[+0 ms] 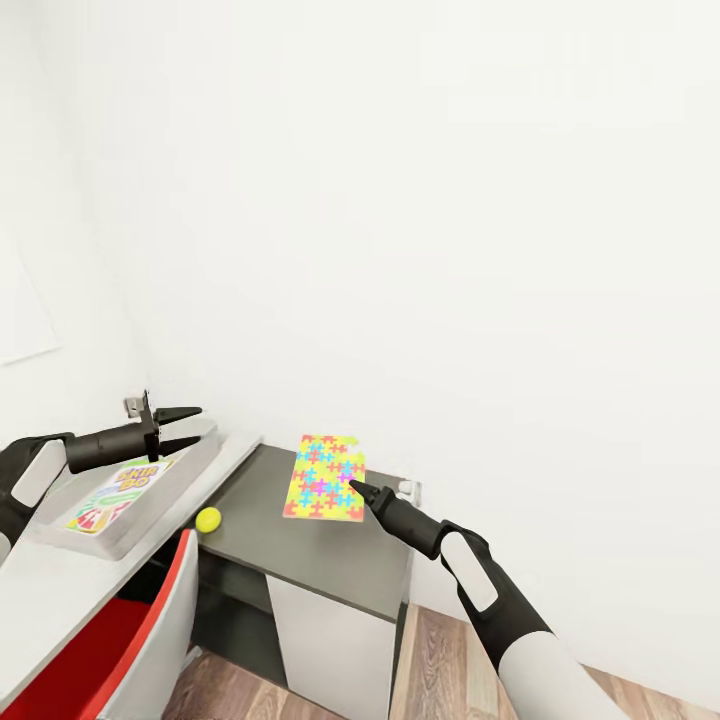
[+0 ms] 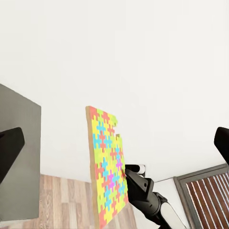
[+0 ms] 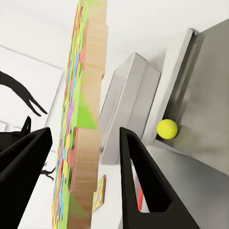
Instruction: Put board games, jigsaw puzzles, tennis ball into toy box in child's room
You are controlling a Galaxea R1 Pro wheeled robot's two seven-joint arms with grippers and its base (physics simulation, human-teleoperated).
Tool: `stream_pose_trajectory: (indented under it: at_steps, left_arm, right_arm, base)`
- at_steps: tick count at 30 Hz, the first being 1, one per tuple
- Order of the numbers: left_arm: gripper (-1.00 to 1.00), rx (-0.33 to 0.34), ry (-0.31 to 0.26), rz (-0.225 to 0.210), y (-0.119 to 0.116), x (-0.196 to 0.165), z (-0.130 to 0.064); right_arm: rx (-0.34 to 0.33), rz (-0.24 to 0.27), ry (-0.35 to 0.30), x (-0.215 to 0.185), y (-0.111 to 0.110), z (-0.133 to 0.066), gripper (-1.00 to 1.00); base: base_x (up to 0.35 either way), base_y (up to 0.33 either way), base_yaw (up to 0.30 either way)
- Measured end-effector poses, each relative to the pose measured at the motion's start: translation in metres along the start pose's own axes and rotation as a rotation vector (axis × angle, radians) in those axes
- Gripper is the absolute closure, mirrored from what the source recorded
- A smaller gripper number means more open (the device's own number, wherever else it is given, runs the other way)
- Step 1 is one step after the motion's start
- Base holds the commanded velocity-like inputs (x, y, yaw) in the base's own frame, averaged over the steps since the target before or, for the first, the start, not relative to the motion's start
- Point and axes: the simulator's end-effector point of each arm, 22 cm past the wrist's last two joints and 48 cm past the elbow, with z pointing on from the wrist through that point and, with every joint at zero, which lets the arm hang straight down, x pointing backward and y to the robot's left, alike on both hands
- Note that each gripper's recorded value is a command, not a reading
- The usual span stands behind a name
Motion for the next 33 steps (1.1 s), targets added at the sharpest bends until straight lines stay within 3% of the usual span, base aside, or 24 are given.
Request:
stream_pose_trajectory:
  at_steps: [13,17,33]
  left_arm:
    - [-1.0,0.001,0.0,0.0,0.0,0.0,0.0]
    - [-1.0,0.001,0.0,0.001,-0.001,0.0,0.0]
    - [-1.0,0.01,-0.007,0.017,-0.012,-0.003,-0.004]
  right_arm:
    - [-0.003,-0.001,0.0,0.0,0.001,0.0,1.0]
    - [-0.02,-0.02,-0.008,-0.005,0.011,0.001,1.0]
    - [-0.036,-0.049,-0.008,-0.007,0.025,0.0,1.0]
  base:
    - [0.0,0.0,0.007]
    - [0.0,0.0,0.029]
    - [0.0,0.0,0.185]
